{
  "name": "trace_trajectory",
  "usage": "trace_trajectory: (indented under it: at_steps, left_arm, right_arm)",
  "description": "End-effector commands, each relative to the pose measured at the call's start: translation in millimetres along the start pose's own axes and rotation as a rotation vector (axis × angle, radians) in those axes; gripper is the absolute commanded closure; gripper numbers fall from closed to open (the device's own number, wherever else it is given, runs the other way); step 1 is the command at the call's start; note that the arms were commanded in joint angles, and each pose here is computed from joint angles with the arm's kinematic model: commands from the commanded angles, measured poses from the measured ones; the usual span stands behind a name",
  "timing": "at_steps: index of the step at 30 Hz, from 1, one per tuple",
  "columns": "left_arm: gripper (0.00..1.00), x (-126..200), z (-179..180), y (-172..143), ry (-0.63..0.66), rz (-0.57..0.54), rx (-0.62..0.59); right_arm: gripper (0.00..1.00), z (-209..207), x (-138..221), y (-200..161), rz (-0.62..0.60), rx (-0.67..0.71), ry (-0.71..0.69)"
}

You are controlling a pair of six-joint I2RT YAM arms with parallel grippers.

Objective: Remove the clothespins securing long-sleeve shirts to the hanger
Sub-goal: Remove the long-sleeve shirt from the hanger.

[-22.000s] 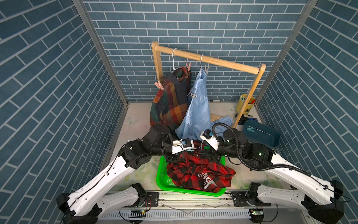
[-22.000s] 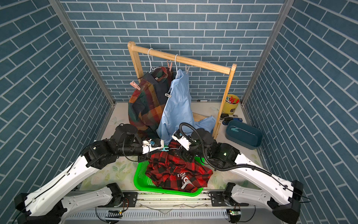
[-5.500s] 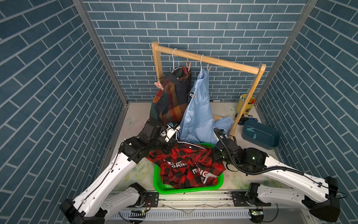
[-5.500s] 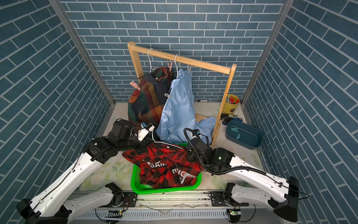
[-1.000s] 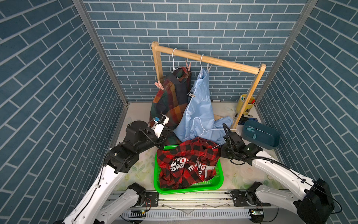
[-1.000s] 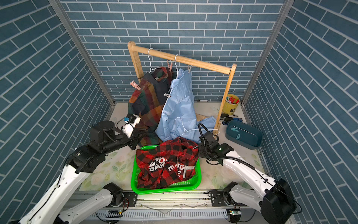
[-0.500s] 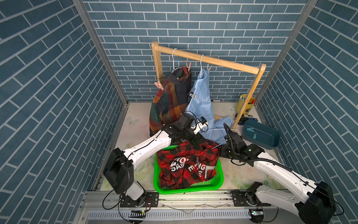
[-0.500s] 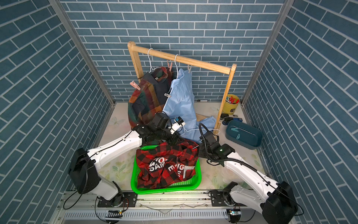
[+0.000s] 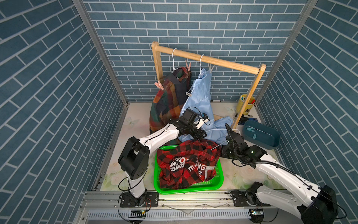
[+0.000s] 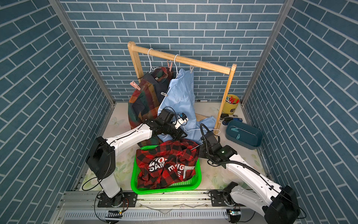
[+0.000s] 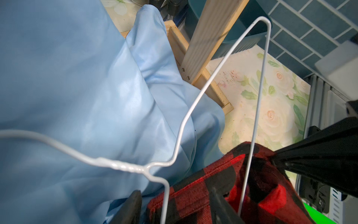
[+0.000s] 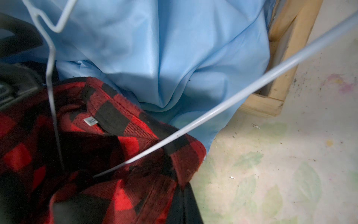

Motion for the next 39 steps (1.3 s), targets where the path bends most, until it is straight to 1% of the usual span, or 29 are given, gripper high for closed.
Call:
trace_trajectory:
  at_steps: [1,5,8,12,17,21,26,31,35,37,39]
  left_arm:
    - [0.43,-2.6,1.3,3.1,-0.014,0.000,-0.019]
    - [0.47,-5.2,0.7,3.7,-0.065,-0.001,-0.016]
    - [0.49,-3.4,-2.3,7.8,-0.105,-0.025,-0.027]
    - [0.52,-8.5,3.7,9.0,-0.112,-0.015,-0.007]
    - [0.53,-13.0,8.5,11.1,-0.120,-0.019,0.012]
    - [0.58,-16.1,10.0,13.0,-0.124,-0.021,0.018]
    - [0.67,-19.2,11.1,13.5,-0.133,-0.022,0.032]
    - [0.82,-18.2,9.9,14.4,-0.148,-0.025,0.042]
    - [0.91,-15.4,7.8,14.8,-0.158,-0.027,0.045]
    - [1.00,-14.2,7.1,14.3,-0.161,-0.025,0.048]
    - [1.00,-12.5,5.7,13.9,-0.166,-0.026,0.052]
  right_arm:
    - [1.00,-1.3,1.0,-2.9,-0.001,-0.015,-0.004]
    - [1.00,-1.3,1.2,-2.8,-0.001,-0.013,-0.003]
    - [1.00,-2.0,1.9,-3.4,0.000,-0.016,-0.005]
    - [1.00,-1.8,2.8,-3.9,0.000,-0.014,-0.003]
    - [1.00,-2.5,5.6,-3.7,-0.005,-0.016,-0.006]
    - [1.00,-1.8,6.5,-3.4,-0.007,-0.013,-0.002]
    - [1.00,-1.4,6.6,-2.5,-0.007,-0.012,0.000]
    - [1.00,-1.7,6.4,-3.1,-0.006,-0.011,-0.001]
    - [1.00,-1.2,6.5,-3.7,-0.002,-0.009,0.003]
    - [1.00,-0.7,7.8,-2.6,-0.007,-0.008,0.006]
    - [1.00,-0.5,8.9,-2.4,-0.008,-0.006,0.008]
Point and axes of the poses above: each gripper's point midway between its finger pads, its own x axis back along the fingers, its own z axis along the line the jaws close on, y = z × x, the point moved 6 cm from there along x, back along the fingers, and after that the axes turned 7 degrees about x, right-handed, at the moved point
